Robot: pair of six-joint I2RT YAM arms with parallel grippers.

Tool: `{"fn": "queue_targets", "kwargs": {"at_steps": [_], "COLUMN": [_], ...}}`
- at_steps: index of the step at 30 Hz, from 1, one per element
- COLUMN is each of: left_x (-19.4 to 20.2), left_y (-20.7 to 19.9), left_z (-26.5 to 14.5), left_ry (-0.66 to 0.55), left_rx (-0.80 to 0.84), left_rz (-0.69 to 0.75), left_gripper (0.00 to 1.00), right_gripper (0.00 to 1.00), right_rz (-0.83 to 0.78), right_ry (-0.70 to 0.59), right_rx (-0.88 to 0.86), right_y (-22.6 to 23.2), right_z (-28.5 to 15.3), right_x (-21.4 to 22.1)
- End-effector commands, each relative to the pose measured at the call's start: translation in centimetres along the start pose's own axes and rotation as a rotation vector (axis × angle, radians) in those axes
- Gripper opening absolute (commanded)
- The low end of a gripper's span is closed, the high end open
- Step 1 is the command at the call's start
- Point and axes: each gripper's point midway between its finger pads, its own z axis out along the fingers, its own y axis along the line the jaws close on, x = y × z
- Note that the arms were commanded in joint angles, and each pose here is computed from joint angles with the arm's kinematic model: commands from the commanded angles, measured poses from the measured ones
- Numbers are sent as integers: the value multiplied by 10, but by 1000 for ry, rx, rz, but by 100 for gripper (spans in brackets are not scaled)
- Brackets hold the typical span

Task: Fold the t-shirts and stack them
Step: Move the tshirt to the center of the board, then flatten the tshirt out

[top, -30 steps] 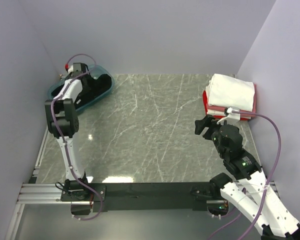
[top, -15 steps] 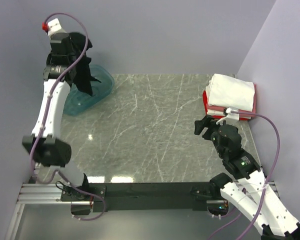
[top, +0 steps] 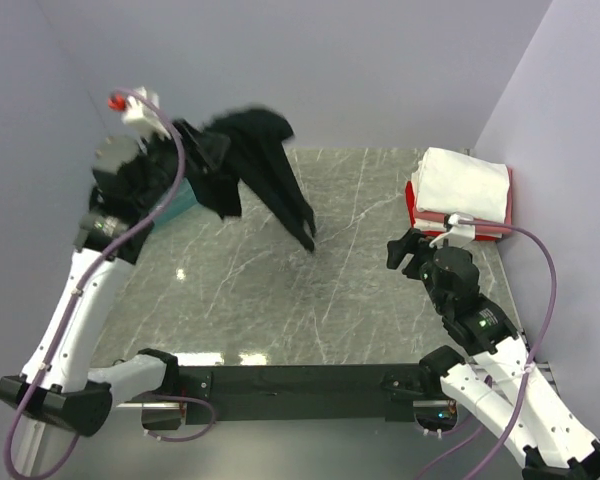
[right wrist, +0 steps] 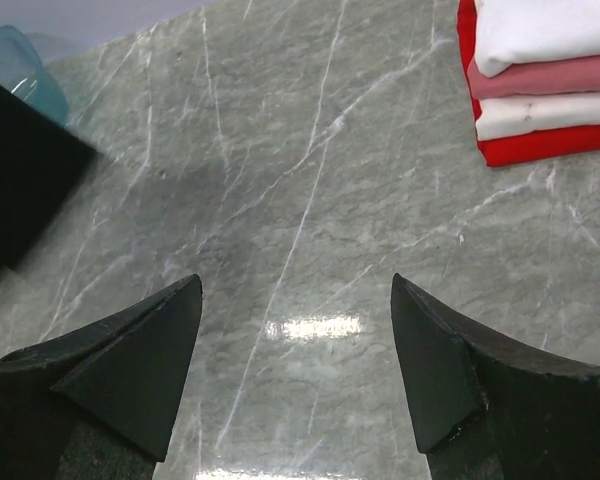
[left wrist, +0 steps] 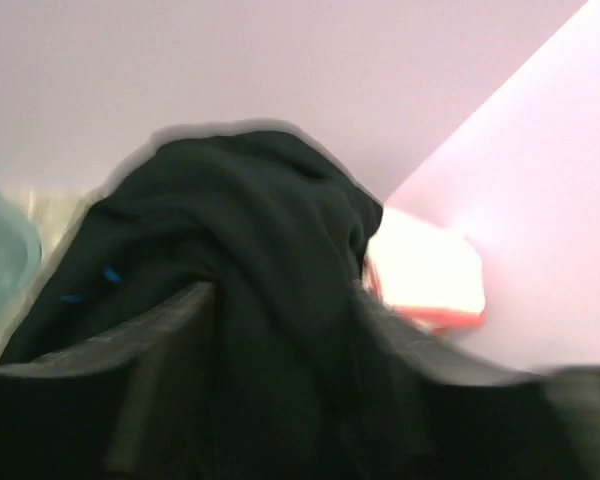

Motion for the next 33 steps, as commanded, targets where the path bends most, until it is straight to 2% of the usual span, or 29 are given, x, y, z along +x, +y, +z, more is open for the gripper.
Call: {"fn": "queue_targets", "kwargs": {"at_steps": [1,2,3,4,6,7,9,10,12,17,24,29,33], "left_x": [96,103,122,162,186,212,223,242,260,294,346,361,375], "left_y": [48,68,84,107,125,138,141,145,147,144,118,93,95], "left_z": [-5,-13,-18,-27,-39,-49,-59,-67,-78,-94,-105,-87,-71], "left_ry": [182,150,172,251,278,320,319,351,376,431,521,537,564], "left_rx": [-110,-196,-249,-305,-365,-400,-398,-406,-410,-398,-344,-312,-364], "left_rz": [-91,-94,-107,-114,-115,-121,-131,-138,-156,-205,-259,-247,-184], "left_gripper": [66,76,78,80,78,78,77,77,77,76,74,74,74], "right_gripper": [82,82,82,82,82,82,82,82,82,82,81,81,80], "right_rz": [23,23,25,25,25,34,32,26,15,-81,-131,-119,-130], "right_ry": [-1,5,17,31,89,110,165,197,205,326,460,495,503], "right_rx": [-4,-9,-18,-33,-100,-134,-165,-191,-173,-181,-75,-92,-106], "right_y": [2,3,5,9,22,30,38,49,56,91,77,78,86], "right_z": [4,5,5,8,12,16,21,22,24,23,27,24,24], "right_x": [2,3,5,8,23,29,49,61,70,115,177,193,195]}}
